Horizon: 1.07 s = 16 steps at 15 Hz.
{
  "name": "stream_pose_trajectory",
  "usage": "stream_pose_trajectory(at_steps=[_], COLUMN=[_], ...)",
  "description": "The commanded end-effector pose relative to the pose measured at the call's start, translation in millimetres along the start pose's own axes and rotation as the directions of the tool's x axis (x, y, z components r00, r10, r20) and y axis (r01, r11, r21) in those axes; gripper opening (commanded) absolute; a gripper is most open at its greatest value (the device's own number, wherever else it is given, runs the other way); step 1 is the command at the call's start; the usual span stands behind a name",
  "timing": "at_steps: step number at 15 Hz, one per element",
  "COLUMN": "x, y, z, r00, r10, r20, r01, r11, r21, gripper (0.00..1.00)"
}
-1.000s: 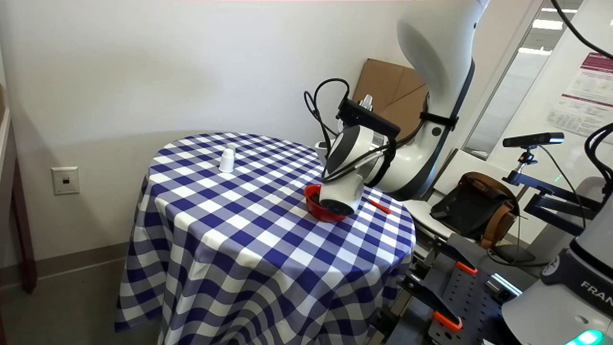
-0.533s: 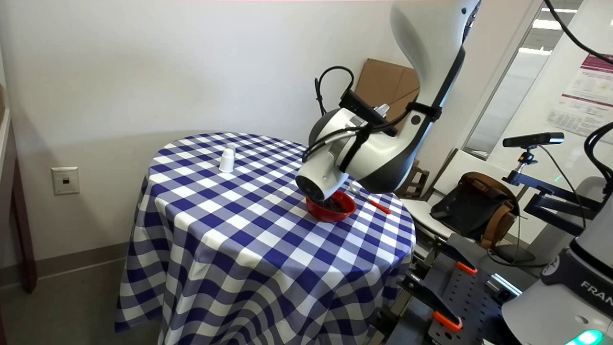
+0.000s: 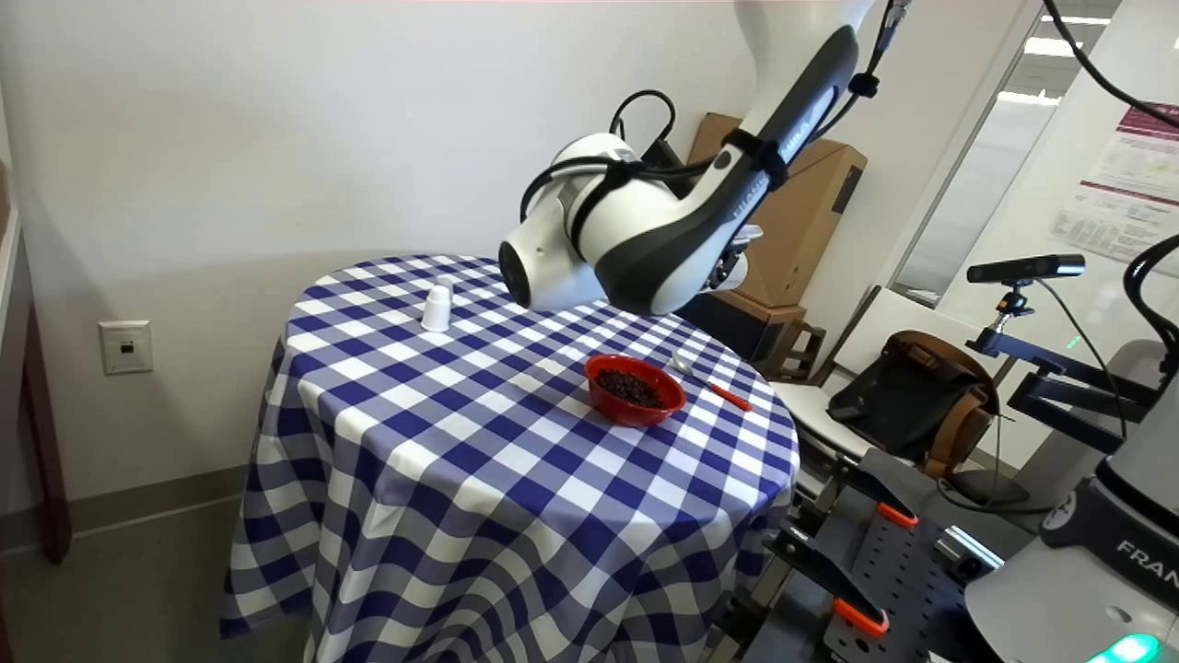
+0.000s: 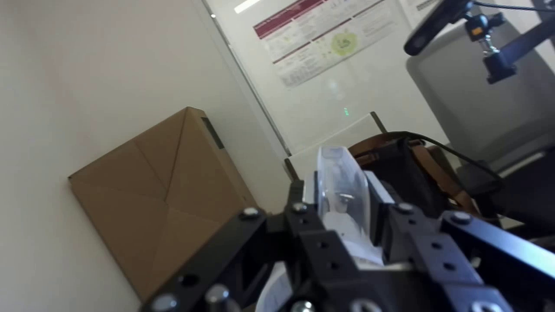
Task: Pour the contents of the jug into the red bowl
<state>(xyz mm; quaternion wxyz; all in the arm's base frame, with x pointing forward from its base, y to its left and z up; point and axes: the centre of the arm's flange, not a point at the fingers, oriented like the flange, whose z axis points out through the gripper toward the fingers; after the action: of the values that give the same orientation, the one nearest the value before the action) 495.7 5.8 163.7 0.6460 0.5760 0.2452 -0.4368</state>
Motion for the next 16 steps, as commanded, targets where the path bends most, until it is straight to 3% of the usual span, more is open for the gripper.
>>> stream_pose_trajectory(at_steps=[1,5,8,12,16], x=[-8.1,-34.6,-57.3,-65.8,-58.5], y=[32.6,83.9,120.6,143.5,147.8], z=[-23.4,-37.2,-47.5,-79.4,-118.9], r00=[0.999,0.997,0.991,0.977,0.959], r10=[0.013,0.056,0.090,0.157,0.201], r20=[-0.030,-0.061,-0.095,-0.147,-0.200], r01=[-0.007,-0.028,-0.026,-0.006,0.064], r11=[0.981,0.919,0.846,0.705,0.534], r21=[0.196,0.392,0.532,0.709,0.843], gripper=[0.09,0.09,0.09,0.08,0.08])
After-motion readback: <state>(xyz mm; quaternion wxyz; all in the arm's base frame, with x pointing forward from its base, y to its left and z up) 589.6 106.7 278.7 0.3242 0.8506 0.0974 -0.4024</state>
